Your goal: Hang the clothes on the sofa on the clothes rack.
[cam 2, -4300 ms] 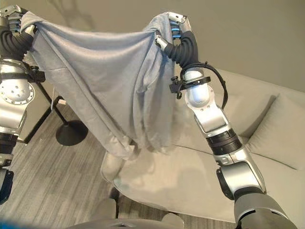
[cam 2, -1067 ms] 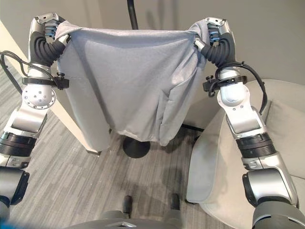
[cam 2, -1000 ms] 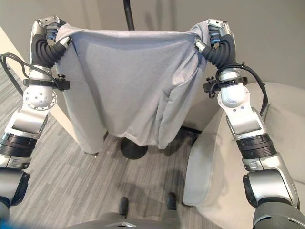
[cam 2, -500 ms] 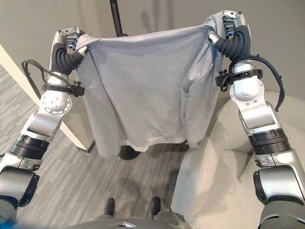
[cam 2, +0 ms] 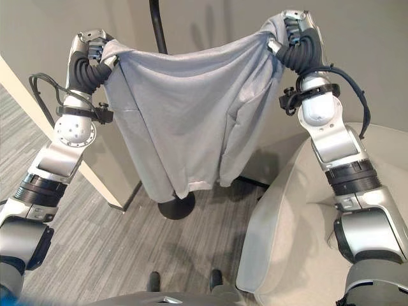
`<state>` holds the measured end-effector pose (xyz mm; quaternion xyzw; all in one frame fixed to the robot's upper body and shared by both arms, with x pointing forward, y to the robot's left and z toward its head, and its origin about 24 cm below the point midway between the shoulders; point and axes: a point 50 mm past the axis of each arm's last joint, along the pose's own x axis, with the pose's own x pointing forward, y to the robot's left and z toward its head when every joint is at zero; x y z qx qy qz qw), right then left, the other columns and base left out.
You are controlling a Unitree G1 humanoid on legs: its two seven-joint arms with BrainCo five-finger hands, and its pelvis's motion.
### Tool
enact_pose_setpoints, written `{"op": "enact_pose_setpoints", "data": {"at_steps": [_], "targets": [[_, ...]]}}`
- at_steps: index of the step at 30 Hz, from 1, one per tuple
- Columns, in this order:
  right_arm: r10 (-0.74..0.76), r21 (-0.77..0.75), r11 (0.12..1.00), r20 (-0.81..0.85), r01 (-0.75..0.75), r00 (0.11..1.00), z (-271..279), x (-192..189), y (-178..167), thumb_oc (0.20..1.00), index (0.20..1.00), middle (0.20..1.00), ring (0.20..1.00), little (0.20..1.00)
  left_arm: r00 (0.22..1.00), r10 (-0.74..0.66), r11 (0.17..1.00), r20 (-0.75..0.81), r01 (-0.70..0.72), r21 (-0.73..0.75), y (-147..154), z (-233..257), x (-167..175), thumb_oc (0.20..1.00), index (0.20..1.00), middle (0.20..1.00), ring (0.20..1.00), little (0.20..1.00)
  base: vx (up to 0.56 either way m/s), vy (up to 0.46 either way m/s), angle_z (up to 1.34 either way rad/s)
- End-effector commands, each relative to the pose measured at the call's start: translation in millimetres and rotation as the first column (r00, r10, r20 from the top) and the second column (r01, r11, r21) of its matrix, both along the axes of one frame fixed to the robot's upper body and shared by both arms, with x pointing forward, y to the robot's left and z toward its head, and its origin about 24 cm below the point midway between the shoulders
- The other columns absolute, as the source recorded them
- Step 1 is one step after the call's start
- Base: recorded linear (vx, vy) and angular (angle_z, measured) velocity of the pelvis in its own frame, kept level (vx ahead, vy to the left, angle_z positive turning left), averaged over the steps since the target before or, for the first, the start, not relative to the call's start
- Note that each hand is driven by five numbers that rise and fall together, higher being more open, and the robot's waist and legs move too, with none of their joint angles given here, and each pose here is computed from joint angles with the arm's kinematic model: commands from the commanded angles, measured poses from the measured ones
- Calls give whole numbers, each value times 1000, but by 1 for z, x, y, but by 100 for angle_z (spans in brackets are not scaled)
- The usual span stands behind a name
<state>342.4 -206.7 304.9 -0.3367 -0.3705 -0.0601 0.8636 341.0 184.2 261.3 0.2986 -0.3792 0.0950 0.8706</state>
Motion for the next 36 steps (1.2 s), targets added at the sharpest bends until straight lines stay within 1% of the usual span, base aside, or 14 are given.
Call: {"op": "enact_pose_setpoints", "data": {"at_steps": [1, 3, 5, 8, 11, 16, 21, 25, 26, 27, 32, 36], "targets": [[-24, 42, 999, 129, 19, 991, 44, -2, -1, 200, 200, 200, 200, 200, 991, 48, 997, 123, -56, 59, 1, 38, 5, 200, 200, 200, 200, 200, 0, 0, 0], [-30, 41, 999, 155, 24, 987, 56, -1, 2, 200, 200, 200, 200, 200, 987, 58, 995, 151, -69, 70, 0, 50, 7, 200, 200, 200, 200, 200, 0, 0, 0], [-53, 16, 999, 201, 51, 978, 79, 0, 8, 200, 200, 200, 200, 200, 975, 89, 990, 202, -109, 92, -1, 72, 9, 200, 200, 200, 200, 200, -2, -16, 1], [-65, -3, 998, 228, 67, 972, 94, 0, 13, 200, 200, 200, 200, 200, 967, 113, 985, 227, -138, 102, 0, 84, 11, 200, 200, 200, 200, 200, -1, -10, 1], [-113, -31, 992, 272, 126, 956, 119, 0, 20, 200, 200, 200, 200, 200, 949, 154, 972, 275, -195, 128, 0, 106, 14, 200, 200, 200, 200, 200, 6, -24, 2], [-167, 4, 985, 281, 173, 945, 138, 3, 21, 200, 200, 200, 200, 200, 930, 228, 949, 288, -279, 150, 5, 125, 19, 200, 200, 200, 200, 200, 6, -32, 7], [-186, 31, 982, 289, 186, 939, 146, 3, 19, 200, 200, 200, 200, 200, 923, 244, 943, 298, -297, 151, 5, 131, 20, 200, 200, 200, 200, 200, 12, -28, 7], [-198, 48, 980, 306, 193, 931, 151, -1, 18, 200, 200, 200, 200, 200, 932, 182, 972, 313, -219, 86, -2, 133, 15, 200, 200, 200, 200, 200, 26, -16, 11], [-198, 48, 980, 306, 193, 931, 151, -1, 18, 200, 200, 200, 200, 200, 932, 182, 972, 313, -219, 86, -2, 133, 15, 200, 200, 200, 200, 200, 45, -6, 9], [-205, 46, 979, 315, 201, 927, 151, -1, 17, 200, 200, 200, 200, 200, 921, 177, 969, 346, -225, 102, -6, 140, 12, 200, 200, 200, 200, 200, 20, 0, 7], [-216, 75, 976, 342, 203, 915, 155, -4, 15, 200, 200, 200, 200, 200, 908, 187, 966, 375, -239, 98, -10, 147, 10, 200, 200, 200, 200, 200, 4, 0, 1], [-257, 12, 964, 288, 265, 922, 149, 6, 15, 200, 200, 200, 200, 200, 910, 226, 950, 348, -285, 128, -5, 144, 16, 200, 200, 200, 200, 200, 0, 0, 0]]}}
